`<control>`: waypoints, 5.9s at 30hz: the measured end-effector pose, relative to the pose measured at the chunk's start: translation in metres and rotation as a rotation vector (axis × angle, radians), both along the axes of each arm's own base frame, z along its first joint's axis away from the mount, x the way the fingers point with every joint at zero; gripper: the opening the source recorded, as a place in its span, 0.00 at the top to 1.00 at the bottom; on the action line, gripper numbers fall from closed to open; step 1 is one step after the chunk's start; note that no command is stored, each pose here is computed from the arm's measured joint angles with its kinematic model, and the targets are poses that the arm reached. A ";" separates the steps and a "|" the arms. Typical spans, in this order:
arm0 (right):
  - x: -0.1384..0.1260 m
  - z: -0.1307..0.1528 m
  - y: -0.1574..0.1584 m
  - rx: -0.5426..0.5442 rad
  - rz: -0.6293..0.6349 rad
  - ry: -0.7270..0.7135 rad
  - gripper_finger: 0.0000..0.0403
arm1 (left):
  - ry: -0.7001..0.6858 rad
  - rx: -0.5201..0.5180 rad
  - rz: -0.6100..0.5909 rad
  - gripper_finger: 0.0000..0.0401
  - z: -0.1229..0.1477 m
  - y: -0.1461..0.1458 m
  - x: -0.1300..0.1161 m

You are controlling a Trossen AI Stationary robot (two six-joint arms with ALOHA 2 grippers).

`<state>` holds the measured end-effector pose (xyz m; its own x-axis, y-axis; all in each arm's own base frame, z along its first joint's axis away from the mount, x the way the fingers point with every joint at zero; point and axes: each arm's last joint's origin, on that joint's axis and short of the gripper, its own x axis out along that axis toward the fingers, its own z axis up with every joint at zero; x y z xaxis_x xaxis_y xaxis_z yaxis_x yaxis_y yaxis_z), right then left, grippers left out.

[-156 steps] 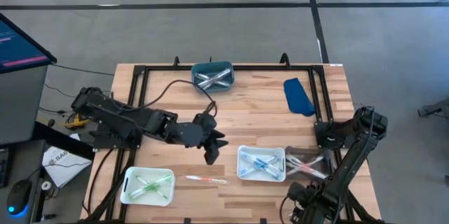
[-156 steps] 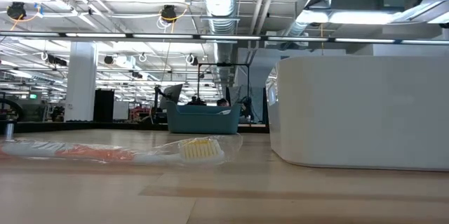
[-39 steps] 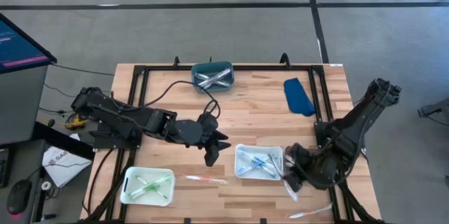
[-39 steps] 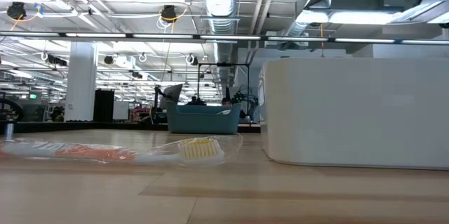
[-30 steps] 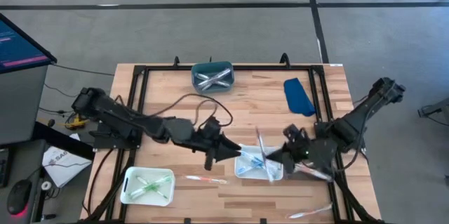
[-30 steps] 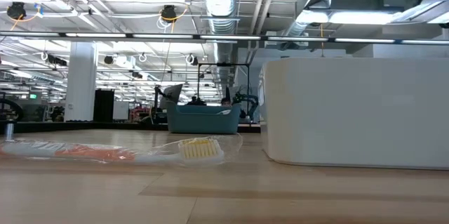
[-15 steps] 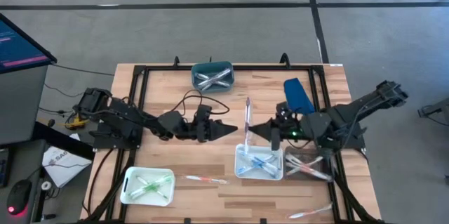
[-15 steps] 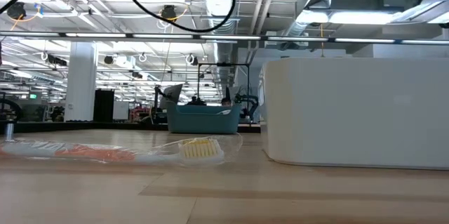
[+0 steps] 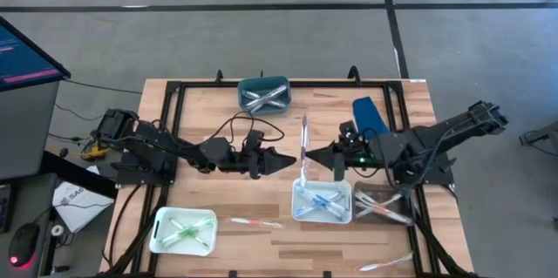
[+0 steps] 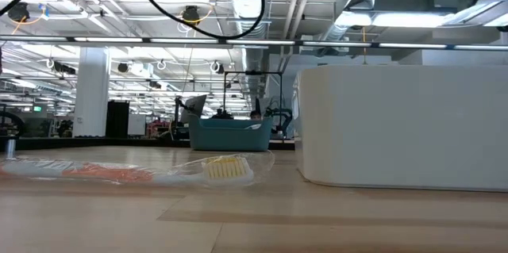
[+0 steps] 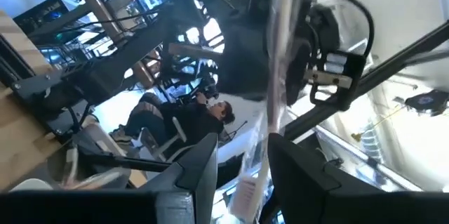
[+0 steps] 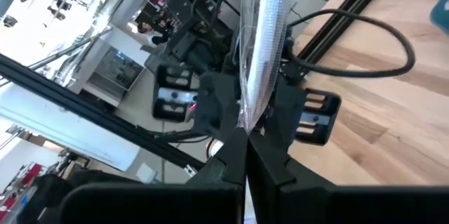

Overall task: Pick & Place Toothbrushes
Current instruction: Put the violet toothbrush into the blue bin

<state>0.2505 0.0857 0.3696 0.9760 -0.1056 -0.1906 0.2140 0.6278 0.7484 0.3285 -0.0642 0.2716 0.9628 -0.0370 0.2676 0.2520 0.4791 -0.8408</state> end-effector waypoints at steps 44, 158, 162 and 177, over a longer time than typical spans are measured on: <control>0.012 -0.001 -0.055 -0.034 -0.198 0.014 1.00 | -0.078 0.030 0.114 0.70 0.007 0.067 0.004; -0.054 0.034 -0.053 -0.002 0.071 -0.059 0.35 | 0.219 0.068 0.037 0.97 0.015 0.092 -0.014; -0.056 0.031 -0.051 -0.066 0.093 -0.017 0.35 | 0.391 0.125 0.133 0.97 0.019 0.127 -0.031; -0.058 0.010 -0.084 -0.221 -0.025 0.231 0.35 | 0.946 0.284 0.299 0.97 0.019 0.242 -0.044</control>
<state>0.1924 0.0020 0.3799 0.9060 -0.1929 -0.3767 0.3801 0.7623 0.5238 0.2842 0.1779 0.2903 0.7553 0.2949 -0.5853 -0.6158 0.6251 -0.4797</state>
